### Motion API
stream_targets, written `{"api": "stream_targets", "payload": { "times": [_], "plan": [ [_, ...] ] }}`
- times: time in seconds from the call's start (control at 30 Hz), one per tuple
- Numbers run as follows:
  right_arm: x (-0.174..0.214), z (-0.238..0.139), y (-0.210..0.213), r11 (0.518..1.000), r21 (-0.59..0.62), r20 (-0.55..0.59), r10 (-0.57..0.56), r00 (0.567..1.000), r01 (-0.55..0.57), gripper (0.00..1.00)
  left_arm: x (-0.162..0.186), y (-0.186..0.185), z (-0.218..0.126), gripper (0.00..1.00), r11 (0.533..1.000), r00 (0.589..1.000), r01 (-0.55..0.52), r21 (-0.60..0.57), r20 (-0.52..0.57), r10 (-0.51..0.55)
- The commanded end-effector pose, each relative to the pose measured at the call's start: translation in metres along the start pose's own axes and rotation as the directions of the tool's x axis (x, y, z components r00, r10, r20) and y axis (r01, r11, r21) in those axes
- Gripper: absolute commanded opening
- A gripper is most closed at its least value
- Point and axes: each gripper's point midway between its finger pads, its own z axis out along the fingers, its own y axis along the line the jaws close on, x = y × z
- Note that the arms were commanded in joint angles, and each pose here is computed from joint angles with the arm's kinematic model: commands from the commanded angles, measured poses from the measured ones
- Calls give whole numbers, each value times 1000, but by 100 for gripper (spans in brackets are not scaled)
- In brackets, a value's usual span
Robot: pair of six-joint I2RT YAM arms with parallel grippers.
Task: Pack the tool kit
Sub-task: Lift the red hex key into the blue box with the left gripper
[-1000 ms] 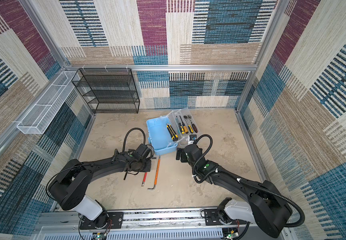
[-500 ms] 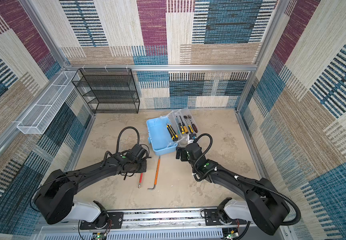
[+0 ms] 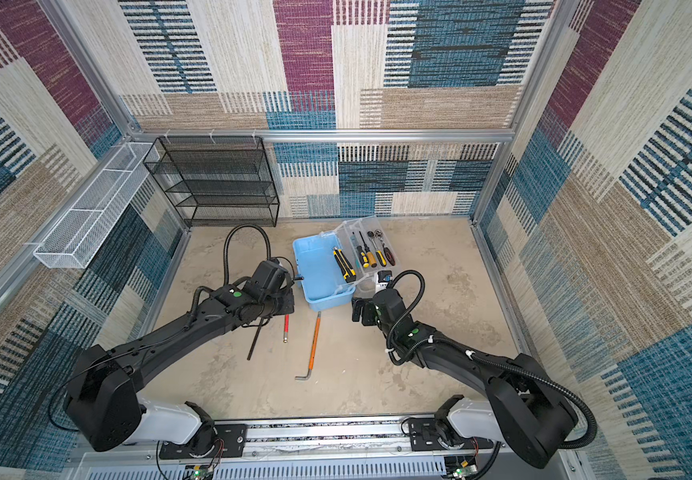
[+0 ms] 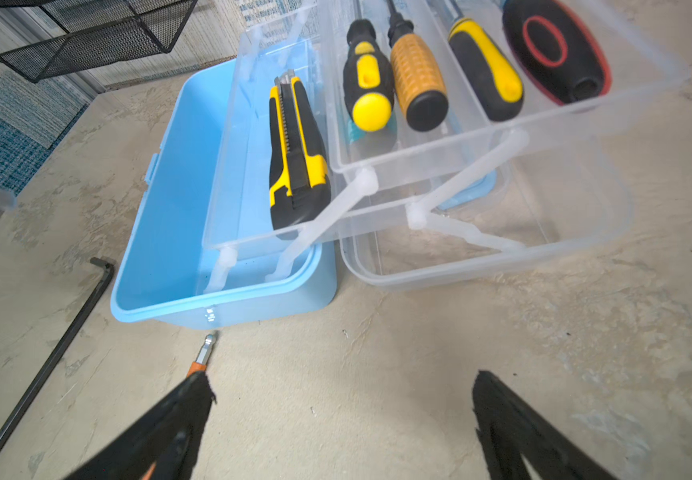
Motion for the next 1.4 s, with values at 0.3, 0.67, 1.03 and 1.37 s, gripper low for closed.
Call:
{"api": "stream_targets", "payload": {
  "times": [0.3,0.67,1.03,1.37],
  "plan": [
    [-4,-14,-6,999,-6,53,40,998,-39,100,-98,-63,39,0,947,987,154,282,3,-162],
    [-3,-25,-18,998,30,74,56,996,-58,100,-111,-62,88,0,955,976,219,202,-52,-212],
    [-4,-29,-23,997,42,88,63,994,-67,100,-92,-46,117,0,950,956,289,120,-87,-280],
    [-5,-30,-23,997,46,92,63,994,-67,100,-81,-44,131,0,953,951,290,88,-135,-277]
  ]
}}
